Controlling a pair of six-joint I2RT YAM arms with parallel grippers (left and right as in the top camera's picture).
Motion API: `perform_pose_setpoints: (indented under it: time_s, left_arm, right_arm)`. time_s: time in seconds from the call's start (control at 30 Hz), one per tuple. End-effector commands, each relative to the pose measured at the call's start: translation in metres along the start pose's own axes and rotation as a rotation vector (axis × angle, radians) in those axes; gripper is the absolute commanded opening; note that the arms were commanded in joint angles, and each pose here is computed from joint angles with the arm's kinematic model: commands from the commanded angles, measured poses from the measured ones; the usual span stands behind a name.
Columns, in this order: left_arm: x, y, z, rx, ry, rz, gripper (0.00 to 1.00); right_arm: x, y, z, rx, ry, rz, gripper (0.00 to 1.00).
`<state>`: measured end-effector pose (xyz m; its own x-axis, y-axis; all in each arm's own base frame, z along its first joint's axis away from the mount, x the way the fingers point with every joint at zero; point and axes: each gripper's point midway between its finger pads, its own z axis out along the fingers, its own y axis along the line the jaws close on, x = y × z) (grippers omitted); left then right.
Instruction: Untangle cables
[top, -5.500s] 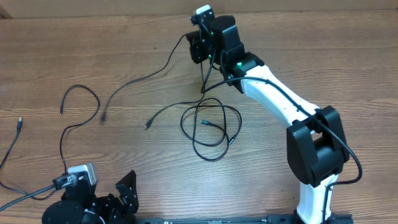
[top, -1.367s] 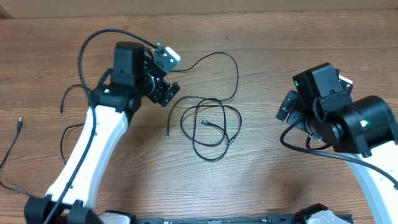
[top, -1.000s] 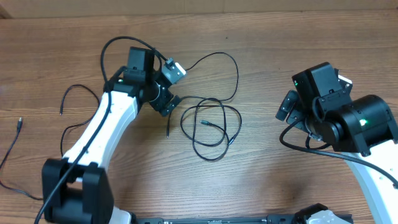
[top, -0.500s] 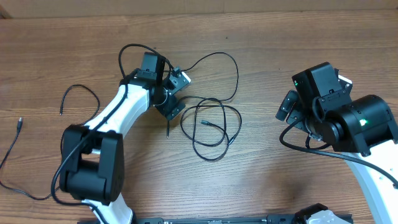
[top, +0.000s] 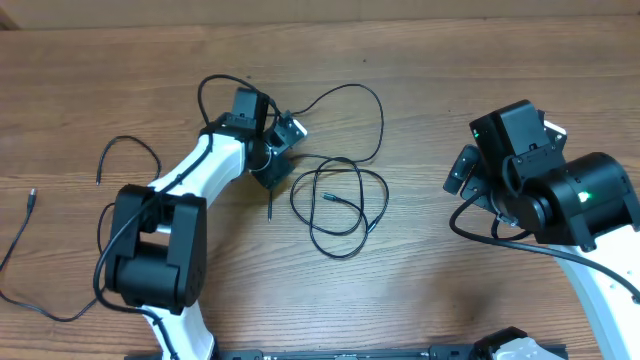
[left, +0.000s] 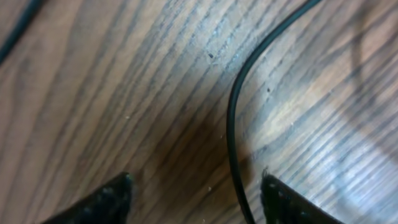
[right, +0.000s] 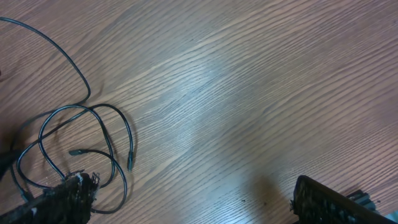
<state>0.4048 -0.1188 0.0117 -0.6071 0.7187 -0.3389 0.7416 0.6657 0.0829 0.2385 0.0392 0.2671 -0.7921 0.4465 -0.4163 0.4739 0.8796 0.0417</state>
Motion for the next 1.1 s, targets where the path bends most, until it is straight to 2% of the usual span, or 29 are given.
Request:
perform_pose_setpoints:
  time_s: [0.0, 0.07, 0.1, 0.13, 0.2, 0.37, 0.4, 0.53, 0.77, 1.07]
  left_arm:
    - [-0.003, -0.004, 0.009, 0.030, -0.007, -0.003, 0.43]
    - [-0.003, -0.004, 0.011, 0.030, -0.005, -0.003, 0.41]
    - [-0.003, -0.004, 0.011, 0.029, -0.007, -0.002, 0.36]
    - [-0.005, -0.002, 0.011, 0.024, -0.014, -0.002, 0.29]
    - [-0.009, 0.007, 0.011, -0.023, -0.023, 0.002, 0.04]
    - [-0.013, 0.055, 0.002, -0.278, 0.000, 0.001, 0.04]
    - [-0.015, 0.075, -0.004, -0.384, 0.006, -0.008, 0.04]
    - [-0.025, 0.099, -0.016, -0.512, -0.028, -0.026, 0.04]
    - [-0.041, 0.112, -0.023, -0.559, -0.106, -0.039, 0.10]
    - [-0.023, 0.129, -0.022, -0.488, -0.152, -0.134, 0.17]
  right_arm:
    - [-0.001, 0.000, 0.000, -0.002, -0.005, 0.004, 1.00]
    - [-0.001, 0.000, 0.000, -0.002, -0.005, 0.004, 1.00]
    - [-0.001, 0.000, 0.000, -0.002, -0.005, 0.004, 1.00]
    - [-0.001, 0.000, 0.000, -0.002, -0.005, 0.004, 1.00]
    - [-0.001, 0.000, 0.000, -0.002, -0.005, 0.004, 1.00]
    - [-0.001, 0.000, 0.000, -0.002, -0.005, 0.004, 1.00]
    - [-0.001, 0.000, 0.000, -0.002, -0.005, 0.004, 1.00]
    - [-0.001, 0.000, 0.000, -0.002, -0.005, 0.004, 1.00]
    - [-0.001, 0.000, 0.000, -0.002, -0.005, 0.004, 1.00]
    - [-0.001, 0.000, 0.000, -0.002, -0.005, 0.004, 1.00]
